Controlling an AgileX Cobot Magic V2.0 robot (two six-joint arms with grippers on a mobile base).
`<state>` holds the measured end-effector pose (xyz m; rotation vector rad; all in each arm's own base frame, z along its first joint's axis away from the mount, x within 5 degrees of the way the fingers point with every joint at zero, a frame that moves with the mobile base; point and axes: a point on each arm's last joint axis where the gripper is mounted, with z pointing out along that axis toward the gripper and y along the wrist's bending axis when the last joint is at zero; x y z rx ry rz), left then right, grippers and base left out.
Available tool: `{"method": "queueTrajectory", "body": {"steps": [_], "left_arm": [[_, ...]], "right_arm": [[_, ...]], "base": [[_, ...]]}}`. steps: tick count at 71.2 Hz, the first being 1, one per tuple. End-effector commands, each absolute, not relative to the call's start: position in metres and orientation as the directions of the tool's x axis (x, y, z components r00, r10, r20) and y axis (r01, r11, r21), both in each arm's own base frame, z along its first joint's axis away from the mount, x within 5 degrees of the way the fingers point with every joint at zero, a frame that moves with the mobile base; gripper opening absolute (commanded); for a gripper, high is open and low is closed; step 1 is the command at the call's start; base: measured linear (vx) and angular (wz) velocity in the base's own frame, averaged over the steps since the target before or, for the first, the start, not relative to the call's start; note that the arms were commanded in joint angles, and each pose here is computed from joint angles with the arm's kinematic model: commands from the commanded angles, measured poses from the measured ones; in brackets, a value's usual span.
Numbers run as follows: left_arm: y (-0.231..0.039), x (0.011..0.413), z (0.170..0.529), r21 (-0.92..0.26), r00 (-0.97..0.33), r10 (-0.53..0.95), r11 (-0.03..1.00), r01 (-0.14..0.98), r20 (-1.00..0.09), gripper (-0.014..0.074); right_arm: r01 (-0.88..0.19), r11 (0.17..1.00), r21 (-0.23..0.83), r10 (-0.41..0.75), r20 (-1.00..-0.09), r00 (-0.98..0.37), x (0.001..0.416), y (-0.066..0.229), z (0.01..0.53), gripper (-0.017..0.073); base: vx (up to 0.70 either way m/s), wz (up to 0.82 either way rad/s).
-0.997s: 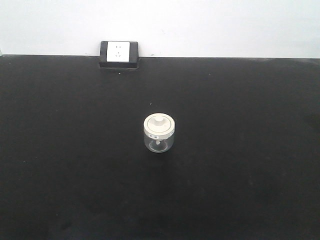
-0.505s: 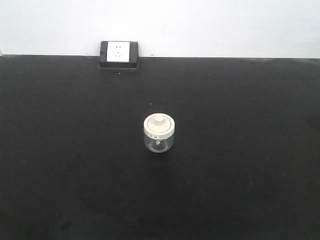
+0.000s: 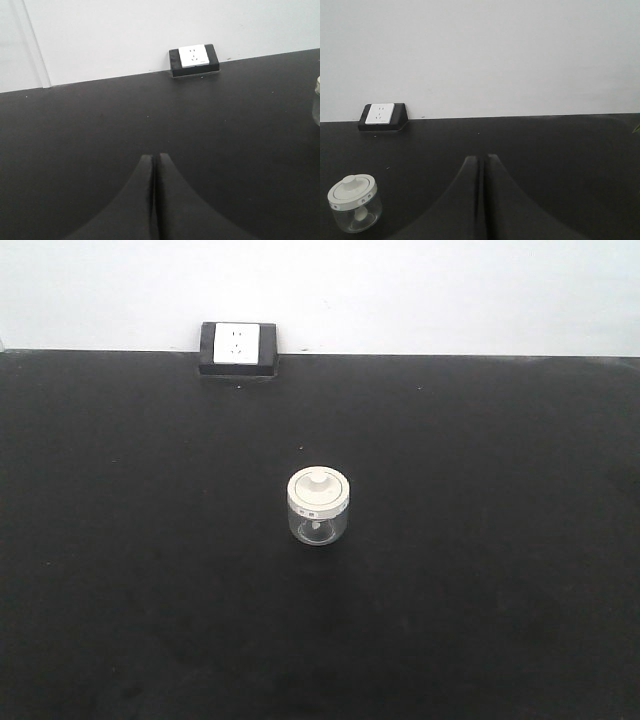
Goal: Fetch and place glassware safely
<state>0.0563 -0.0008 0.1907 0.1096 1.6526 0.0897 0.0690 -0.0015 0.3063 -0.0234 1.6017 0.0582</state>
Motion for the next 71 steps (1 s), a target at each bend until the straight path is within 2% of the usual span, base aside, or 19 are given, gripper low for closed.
{"method": "queueTrajectory", "body": {"steps": [1,13,17,27,38,53,71], "left_arm": [[0.000,0.057,0.187,0.115,-0.032,0.115,0.993,0.006,-0.993,0.0001],[0.000,0.057,0.187,0.115,-0.032,0.115,0.993,0.006,-0.993,0.0001],[0.000,0.057,0.187,0.115,-0.032,0.115,0.993,0.006,-0.993,0.0001],[0.000,0.057,0.187,0.115,-0.032,0.115,0.993,0.006,-0.993,0.0001],[0.000,0.057,0.187,0.115,-0.032,0.115,0.993,0.006,-0.993,0.0001],[0.000,0.057,0.187,0.115,-0.032,0.115,0.993,0.006,-0.993,0.0001],[0.000,0.057,0.187,0.115,-0.032,0.115,0.993,0.006,-0.993,0.0001]], "right_arm": [[-0.077,0.997,0.000,0.003,-1.000,0.030,0.068,0.001,0.318,-0.0003],[-0.085,0.996,0.020,0.022,-1.000,0.022,0.068,0.001,0.317,-0.0003],[-0.087,0.996,-0.004,-0.004,-1.000,0.003,0.070,0.002,0.316,-0.0003],[-0.117,0.991,-0.064,-0.073,-0.994,-0.077,0.077,0.007,0.308,-0.0003],[-0.092,0.995,-0.047,-0.062,-0.985,-0.161,0.085,0.007,0.296,-0.0003],[0.024,0.999,0.041,0.043,-0.996,-0.083,0.084,-0.002,0.262,-0.0003],[0.020,0.999,0.042,0.042,-0.999,-0.007,0.071,-0.001,0.214,-0.0003]], "base": [[0.00,0.00],[0.00,0.00],[0.00,0.00],[0.00,0.00],[0.00,0.00],[0.00,0.00],[0.00,0.00]]}}
